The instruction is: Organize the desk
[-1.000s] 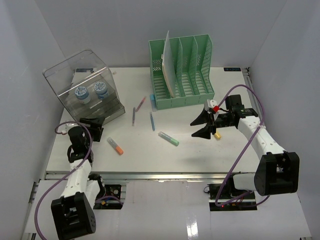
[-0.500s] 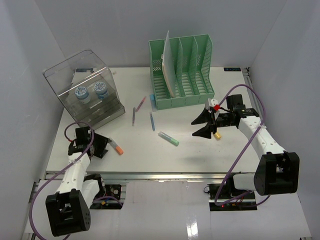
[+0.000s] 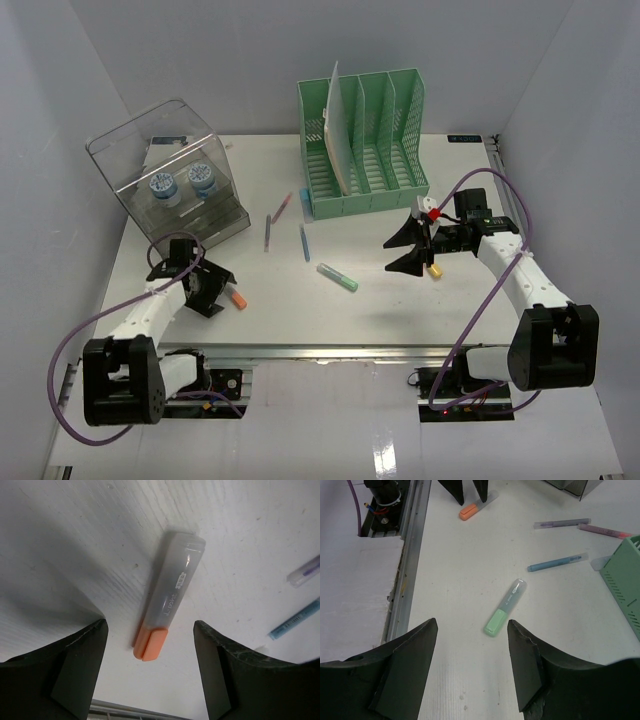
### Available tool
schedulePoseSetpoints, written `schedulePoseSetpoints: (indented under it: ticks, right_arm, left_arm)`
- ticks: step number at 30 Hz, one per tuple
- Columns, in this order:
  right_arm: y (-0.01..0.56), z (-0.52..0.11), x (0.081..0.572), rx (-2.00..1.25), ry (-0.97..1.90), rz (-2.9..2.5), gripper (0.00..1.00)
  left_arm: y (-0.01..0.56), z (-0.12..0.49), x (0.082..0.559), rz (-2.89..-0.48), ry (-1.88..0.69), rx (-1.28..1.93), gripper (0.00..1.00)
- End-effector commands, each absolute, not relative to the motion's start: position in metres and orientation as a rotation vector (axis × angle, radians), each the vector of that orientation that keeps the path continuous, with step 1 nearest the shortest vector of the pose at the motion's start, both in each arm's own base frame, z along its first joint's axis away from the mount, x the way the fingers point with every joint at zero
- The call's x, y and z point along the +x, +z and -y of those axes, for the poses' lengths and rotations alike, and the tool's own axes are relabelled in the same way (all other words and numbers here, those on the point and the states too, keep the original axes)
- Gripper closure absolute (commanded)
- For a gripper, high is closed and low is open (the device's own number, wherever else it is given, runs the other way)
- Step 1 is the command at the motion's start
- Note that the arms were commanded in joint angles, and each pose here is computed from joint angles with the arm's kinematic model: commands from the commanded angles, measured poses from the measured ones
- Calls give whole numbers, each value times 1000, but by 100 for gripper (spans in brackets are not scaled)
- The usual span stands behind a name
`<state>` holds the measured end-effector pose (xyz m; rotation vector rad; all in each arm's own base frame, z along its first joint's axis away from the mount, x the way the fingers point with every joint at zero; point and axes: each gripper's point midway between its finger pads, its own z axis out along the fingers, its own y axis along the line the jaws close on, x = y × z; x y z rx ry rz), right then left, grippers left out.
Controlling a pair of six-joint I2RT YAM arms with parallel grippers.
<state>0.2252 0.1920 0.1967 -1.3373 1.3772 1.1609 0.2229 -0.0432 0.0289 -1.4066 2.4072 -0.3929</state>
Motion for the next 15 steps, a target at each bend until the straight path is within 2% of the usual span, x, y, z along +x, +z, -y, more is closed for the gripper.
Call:
schedulePoseSetpoints:
  ticks: [1, 7, 15]
  right_arm:
    - [198, -192, 223, -1330, 1169, -1364, 35]
    - [201, -192, 221, -1330, 1170, -1355, 34]
    - [205, -192, 220, -1331, 1168, -1339, 34]
  left_arm:
    - [22, 51, 217, -2472, -256, -1436, 19]
    - [11, 55, 203, -2516, -121, -1454, 22]
    - [1, 43, 185, -2582, 15, -1375, 43]
